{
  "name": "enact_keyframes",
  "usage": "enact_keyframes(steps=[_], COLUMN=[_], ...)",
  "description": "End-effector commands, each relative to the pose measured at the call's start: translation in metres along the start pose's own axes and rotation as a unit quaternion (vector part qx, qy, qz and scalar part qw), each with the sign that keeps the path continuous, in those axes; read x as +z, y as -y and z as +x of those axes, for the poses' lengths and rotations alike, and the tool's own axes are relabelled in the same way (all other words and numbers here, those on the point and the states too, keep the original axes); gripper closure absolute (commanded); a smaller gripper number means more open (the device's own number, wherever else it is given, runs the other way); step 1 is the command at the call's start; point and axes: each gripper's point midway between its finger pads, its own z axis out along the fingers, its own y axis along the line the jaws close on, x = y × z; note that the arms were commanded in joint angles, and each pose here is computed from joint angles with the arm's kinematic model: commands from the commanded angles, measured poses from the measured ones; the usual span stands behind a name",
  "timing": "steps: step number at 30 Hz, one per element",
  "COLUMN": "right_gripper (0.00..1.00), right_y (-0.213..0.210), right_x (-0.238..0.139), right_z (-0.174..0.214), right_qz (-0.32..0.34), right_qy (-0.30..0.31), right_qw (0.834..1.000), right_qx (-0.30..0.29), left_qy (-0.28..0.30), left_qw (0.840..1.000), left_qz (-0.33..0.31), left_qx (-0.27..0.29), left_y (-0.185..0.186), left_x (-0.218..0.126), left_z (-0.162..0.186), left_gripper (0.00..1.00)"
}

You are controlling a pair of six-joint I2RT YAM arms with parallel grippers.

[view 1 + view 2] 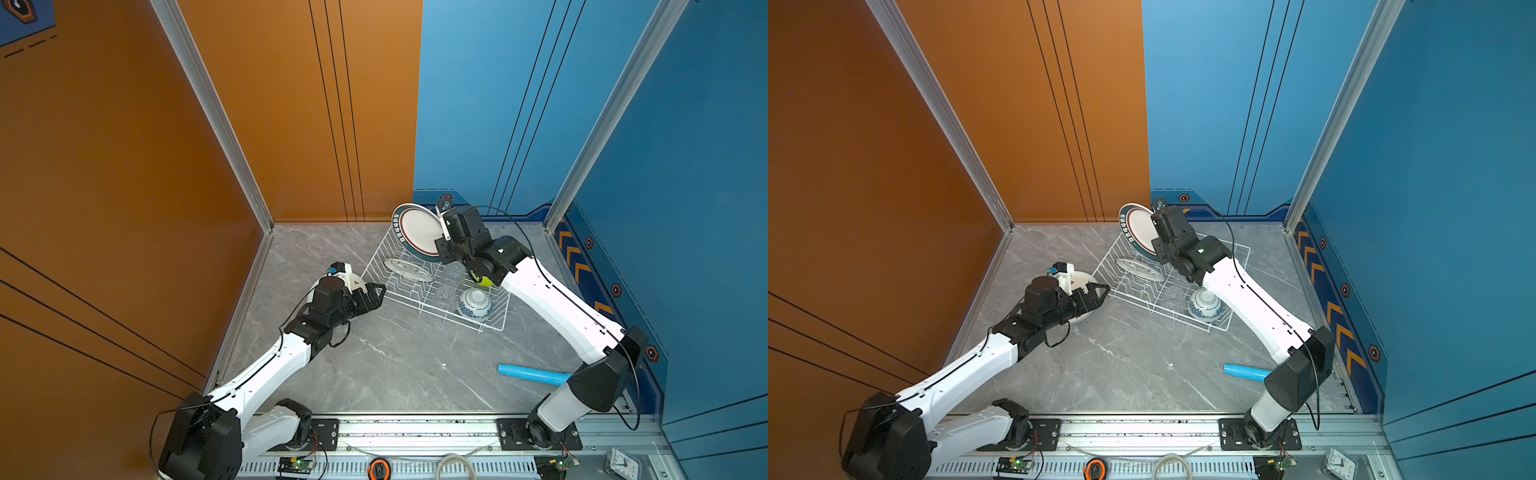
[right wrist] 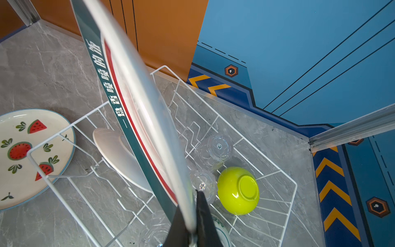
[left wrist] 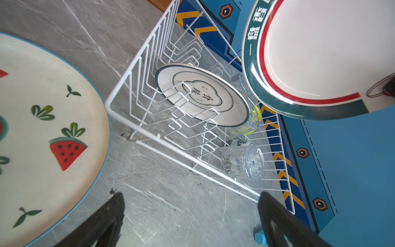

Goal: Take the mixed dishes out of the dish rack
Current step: 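Raise the green-rimmed plate while the left gripper reaches and closes on its rim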

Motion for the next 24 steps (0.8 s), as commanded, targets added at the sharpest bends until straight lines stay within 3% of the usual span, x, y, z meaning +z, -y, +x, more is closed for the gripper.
enact_keyframes(steps=[1, 12, 24], right_gripper=[1.00, 1.00, 1.00], right_y=[0.011, -0.013, -0.044], right_x=[-0.019, -0.048, -0.081], right_z=[-0.009, -0.001, 0.001], right_qz=[0.005, -0.076, -0.161], right_qy=[0.027, 0.044, 0.064], right_qw=[0.998, 0.984, 0.964], right_qx=[0.061, 0.152, 0.203], left_qy=[0.019, 0.037, 0.066], left_qw=[0.999, 0.995, 0.993], left_qz=[0.037, 0.089, 0.096], left_qx=[0.002, 0.019, 0.019], left_y=[0.026, 0.076, 0.084], left_x=[0.002, 0.011, 0.006], left_z=[-0.015, -0.026, -0.035], left_gripper=[0.02, 0.02, 0.02])
